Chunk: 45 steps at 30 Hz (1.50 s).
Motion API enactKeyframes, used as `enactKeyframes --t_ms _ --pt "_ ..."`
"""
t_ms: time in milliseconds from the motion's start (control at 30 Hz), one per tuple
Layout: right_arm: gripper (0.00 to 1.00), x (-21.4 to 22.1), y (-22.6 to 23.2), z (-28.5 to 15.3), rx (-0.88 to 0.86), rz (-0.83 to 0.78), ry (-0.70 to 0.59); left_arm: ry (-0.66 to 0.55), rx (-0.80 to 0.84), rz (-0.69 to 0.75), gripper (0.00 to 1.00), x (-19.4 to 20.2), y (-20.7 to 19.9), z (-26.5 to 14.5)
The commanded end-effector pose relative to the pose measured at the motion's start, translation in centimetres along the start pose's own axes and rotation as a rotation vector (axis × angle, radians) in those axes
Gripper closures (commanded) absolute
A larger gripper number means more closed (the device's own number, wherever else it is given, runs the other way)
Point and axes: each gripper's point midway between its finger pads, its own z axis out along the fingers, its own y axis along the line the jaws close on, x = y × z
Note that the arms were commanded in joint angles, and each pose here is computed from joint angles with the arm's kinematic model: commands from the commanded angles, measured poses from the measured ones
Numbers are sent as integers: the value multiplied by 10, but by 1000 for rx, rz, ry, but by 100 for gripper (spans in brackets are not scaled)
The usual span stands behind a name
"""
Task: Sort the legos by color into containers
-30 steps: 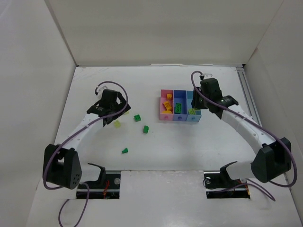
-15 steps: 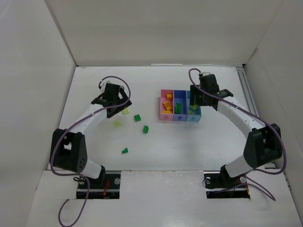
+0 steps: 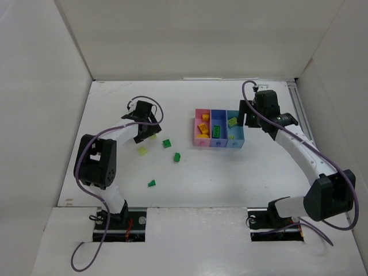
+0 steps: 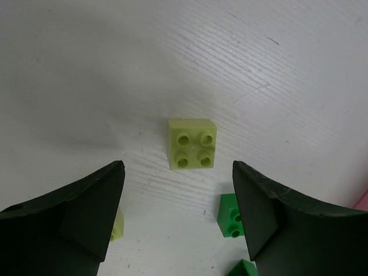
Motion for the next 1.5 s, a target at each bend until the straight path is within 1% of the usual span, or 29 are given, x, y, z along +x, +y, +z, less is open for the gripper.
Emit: enactKeyframes --t_ms 0,33,67,267,300,400,433,467,533,567,600,633,700,767,800,833,933,967,1000,1067,1100,1167,1200,1267,1300,1333,1400,1433,1467 --pt "22 1 -4 -2 -6 12 -14 -68 -5 0 28 -23 -6 -2" --pt "22 0 -8 -3 -1 19 -25 -64 -21 2 31 -21 -3 2" --pt "22 0 -8 -3 -1 19 -26 -64 -21 2 33 -21 -3 2" --pt "22 12 -7 3 -18 42 -3 -61 -73 39 34 -15 -7 18" --pt "22 12 -7 3 -18 42 -3 -50 -89 55 35 -9 -6 19" --pt "22 14 -6 4 -27 51 1 -54 -98 56 40 -11 -8 24" --pt "22 18 -7 5 -25 50 9 -38 -96 58 47 -7 -8 27" --pt "22 19 -7 5 -25 50 10 -38 -96 58 47 -7 -8 27" --pt "22 16 -6 3 -27 51 1 -31 -102 61 56 -5 -6 30" --pt "22 16 -6 3 -27 51 1 -19 -101 63 65 -3 -6 30" --pt "22 16 -6 3 -27 60 1 -8 -90 62 69 -1 -8 29" --pt "22 14 -8 0 -19 61 -11 0 -96 65 77 1 -6 29" --pt "22 14 -8 -3 -19 61 -11 -10 -81 70 78 0 -11 20" --pt "22 9 -13 -10 -5 83 -31 -50 -37 65 78 -12 -24 4" --pt "22 7 -12 -13 -8 93 -41 -53 -9 70 78 -13 -33 -4" --pt "22 7 -17 -14 8 110 -49 -86 40 81 78 -25 -47 -20" --pt "22 6 -37 -27 56 195 -102 -135 162 159 78 -29 -87 -51" --pt "22 6 -41 -32 61 219 -117 -157 220 196 78 -27 -111 -68" --pt "22 -1 -48 -44 75 259 -162 -177 286 242 78 -27 -132 -78" --pt "22 -1 -65 -54 115 302 -191 -187 417 302 78 -20 -174 -103" --pt "22 -5 -68 -65 115 339 -228 -189 502 363 78 -4 -202 -118" --pt "22 -1 -80 -75 152 363 -248 -191 599 455 77 14 -235 -135" --pt "22 1 -82 -80 162 365 -254 -188 658 510 77 30 -263 -147" --pt "21 -3 -84 -97 170 391 -303 -178 728 564 77 49 -293 -159" --pt "21 1 -89 -99 188 397 -305 -194 750 599 77 51 -315 -160" --pt "20 -2 -88 -108 179 399 -336 -173 765 627 77 68 -327 -164" --pt "20 -1 -89 -119 181 410 -354 -147 802 667 77 87 -356 -164" --pt "20 -1 -89 -119 181 410 -354 -159 814 662 77 84 -367 -163" --pt "20 3 -90 -122 181 411 -356 -143 810 676 77 92 -372 -161"
